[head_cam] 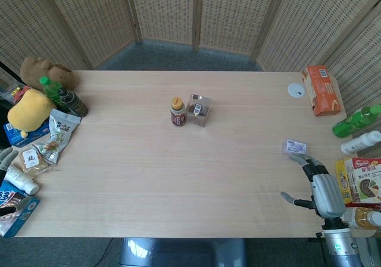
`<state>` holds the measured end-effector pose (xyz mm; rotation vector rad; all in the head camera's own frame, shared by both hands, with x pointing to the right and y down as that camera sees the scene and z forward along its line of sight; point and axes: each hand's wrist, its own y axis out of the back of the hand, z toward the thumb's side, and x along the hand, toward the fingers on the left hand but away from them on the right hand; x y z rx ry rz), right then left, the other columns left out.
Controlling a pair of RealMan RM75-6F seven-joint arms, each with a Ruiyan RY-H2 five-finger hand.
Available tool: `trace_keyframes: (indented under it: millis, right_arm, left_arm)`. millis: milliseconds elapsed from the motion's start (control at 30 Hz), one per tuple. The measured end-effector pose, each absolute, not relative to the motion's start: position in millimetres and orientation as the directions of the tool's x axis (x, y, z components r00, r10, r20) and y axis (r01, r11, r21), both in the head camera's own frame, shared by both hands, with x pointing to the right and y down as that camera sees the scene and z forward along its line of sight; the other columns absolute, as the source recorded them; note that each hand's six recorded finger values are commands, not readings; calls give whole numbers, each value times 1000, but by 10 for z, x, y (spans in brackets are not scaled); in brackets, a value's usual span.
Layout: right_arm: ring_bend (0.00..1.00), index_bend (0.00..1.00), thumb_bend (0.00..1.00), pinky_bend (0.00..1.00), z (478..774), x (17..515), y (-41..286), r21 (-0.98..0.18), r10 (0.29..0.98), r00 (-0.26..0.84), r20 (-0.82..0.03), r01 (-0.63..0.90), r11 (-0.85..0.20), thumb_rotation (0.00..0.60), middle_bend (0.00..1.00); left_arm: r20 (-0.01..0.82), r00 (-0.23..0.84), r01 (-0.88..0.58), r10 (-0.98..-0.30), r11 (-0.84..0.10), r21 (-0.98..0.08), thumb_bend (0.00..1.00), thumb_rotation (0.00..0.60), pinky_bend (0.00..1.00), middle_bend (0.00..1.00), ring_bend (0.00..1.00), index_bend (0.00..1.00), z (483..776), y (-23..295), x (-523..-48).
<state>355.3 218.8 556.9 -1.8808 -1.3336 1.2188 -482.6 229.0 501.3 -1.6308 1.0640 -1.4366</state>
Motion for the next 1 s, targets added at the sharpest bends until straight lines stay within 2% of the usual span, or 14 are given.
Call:
trace_keyframes:
  millis: [300, 500, 733, 1000]
  right_arm:
    - [161, 210, 0, 212, 5582, 3558, 2176, -809, 924, 103, -368, 455, -373, 600, 224]
    - [160, 210, 0, 213, 5623, 3565, 2163, -797, 918, 100, -384, 466, -384, 600, 226]
    - [160, 210, 0, 213, 5633, 3560, 2145, -792, 917, 104, -386, 473, -387, 600, 226]
    - [164, 210, 0, 213, 5624, 3604, 2126, -785, 916, 95, -389, 487, -383, 600, 230]
  left_arm:
    - [441, 33, -128, -897, -442, -888, 0, 600, 0, 0, 0, 23, 5146, 2259, -4820]
    - [488, 80, -169, -869, -494, -853, 0, 600, 0, 0, 0, 26, 5383, 1982, -4582]
    - [512, 197, -141, -836, -541, -829, 0, 600, 0, 0, 0, 29, 5665, 1398, -3922]
    - [521, 337, -53, -784, -568, -821, 0, 600, 0, 0, 0, 18, 6040, 996, -2967]
